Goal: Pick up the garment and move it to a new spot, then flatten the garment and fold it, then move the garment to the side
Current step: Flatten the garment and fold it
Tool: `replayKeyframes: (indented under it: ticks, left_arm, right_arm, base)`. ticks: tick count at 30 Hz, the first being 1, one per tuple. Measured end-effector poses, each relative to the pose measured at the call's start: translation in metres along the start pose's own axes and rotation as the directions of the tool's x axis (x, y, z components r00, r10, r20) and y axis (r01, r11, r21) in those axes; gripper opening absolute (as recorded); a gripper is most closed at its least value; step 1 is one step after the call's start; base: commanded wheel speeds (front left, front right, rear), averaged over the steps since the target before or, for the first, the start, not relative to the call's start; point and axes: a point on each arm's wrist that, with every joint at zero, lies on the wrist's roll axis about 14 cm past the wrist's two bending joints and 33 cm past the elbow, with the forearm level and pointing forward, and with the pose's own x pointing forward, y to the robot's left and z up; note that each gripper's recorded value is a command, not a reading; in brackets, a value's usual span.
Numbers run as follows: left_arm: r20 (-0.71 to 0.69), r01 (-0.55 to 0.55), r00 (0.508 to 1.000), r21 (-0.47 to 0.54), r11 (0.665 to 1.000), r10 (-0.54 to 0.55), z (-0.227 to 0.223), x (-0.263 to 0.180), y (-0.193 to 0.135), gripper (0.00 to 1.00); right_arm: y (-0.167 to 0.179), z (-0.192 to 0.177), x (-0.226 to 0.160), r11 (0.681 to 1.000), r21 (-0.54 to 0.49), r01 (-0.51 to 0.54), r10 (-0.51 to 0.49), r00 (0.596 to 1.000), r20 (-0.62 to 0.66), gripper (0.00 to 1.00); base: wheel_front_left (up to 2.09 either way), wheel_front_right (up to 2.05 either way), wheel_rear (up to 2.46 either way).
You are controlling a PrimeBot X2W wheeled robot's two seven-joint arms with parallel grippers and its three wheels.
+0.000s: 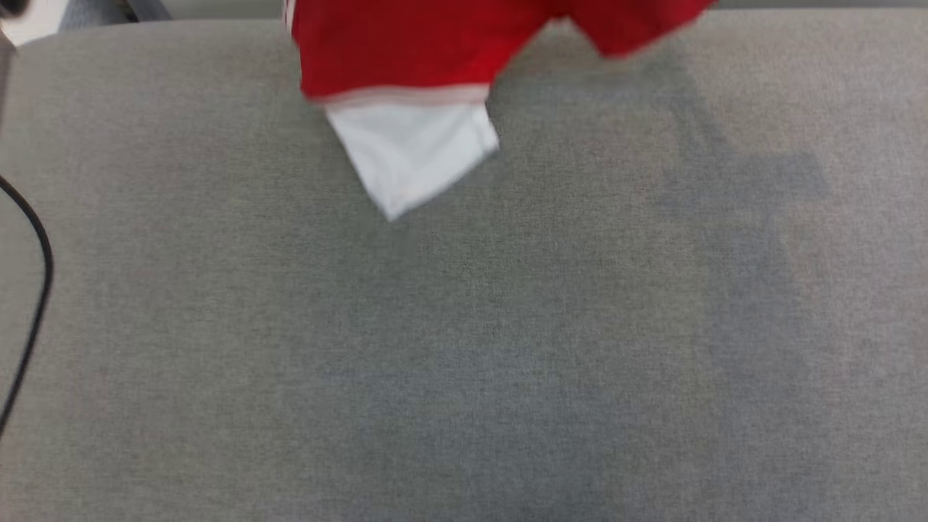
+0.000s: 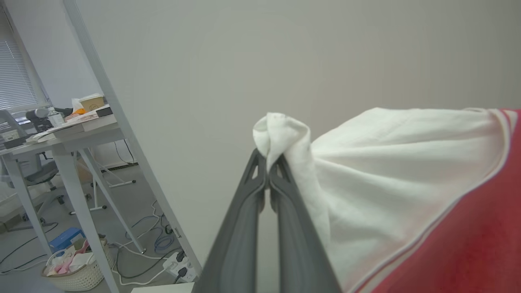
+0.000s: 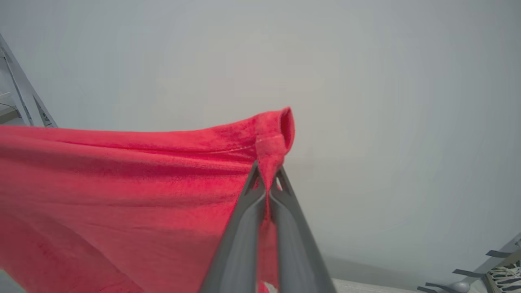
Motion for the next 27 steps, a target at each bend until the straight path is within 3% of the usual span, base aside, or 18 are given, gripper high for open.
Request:
replayKeyframes:
  ticks: [4,8,19,27]
  left_arm:
    - [0.031,-0.006,1.0,0.032,0.999,0.005,0.012,0.026,0.003,0.0]
    - [0.034,-0.008,0.999,0.034,0.999,0.006,0.007,0.045,0.003,0.0]
    - [-0.142,-0.003,0.99,-0.078,0.997,-0.009,-0.102,0.063,-0.022,0.0]
    - [-0.304,-0.011,0.951,-0.186,0.982,-0.047,-0.192,0.028,-0.042,0.0]
  right_arm:
    - [-0.003,0.029,0.016,1.0,-0.025,0.015,-0.013,0.997,0.081,0.0]
    - [-0.008,0.03,0.033,0.999,-0.04,0.03,-0.026,0.994,0.104,0.0]
    - [-0.004,-0.072,0.076,1.0,-0.003,0.017,-0.017,0.999,-0.049,0.0]
    - [0.014,-0.148,0.081,0.999,-0.006,-0.031,0.03,0.984,-0.175,0.0]
  base:
    - [0.0,0.0,0.0]
    - [0.0,0.0,0.0]
    - [0.0,0.0,0.0]
    - [0.0,0.0,0.0]
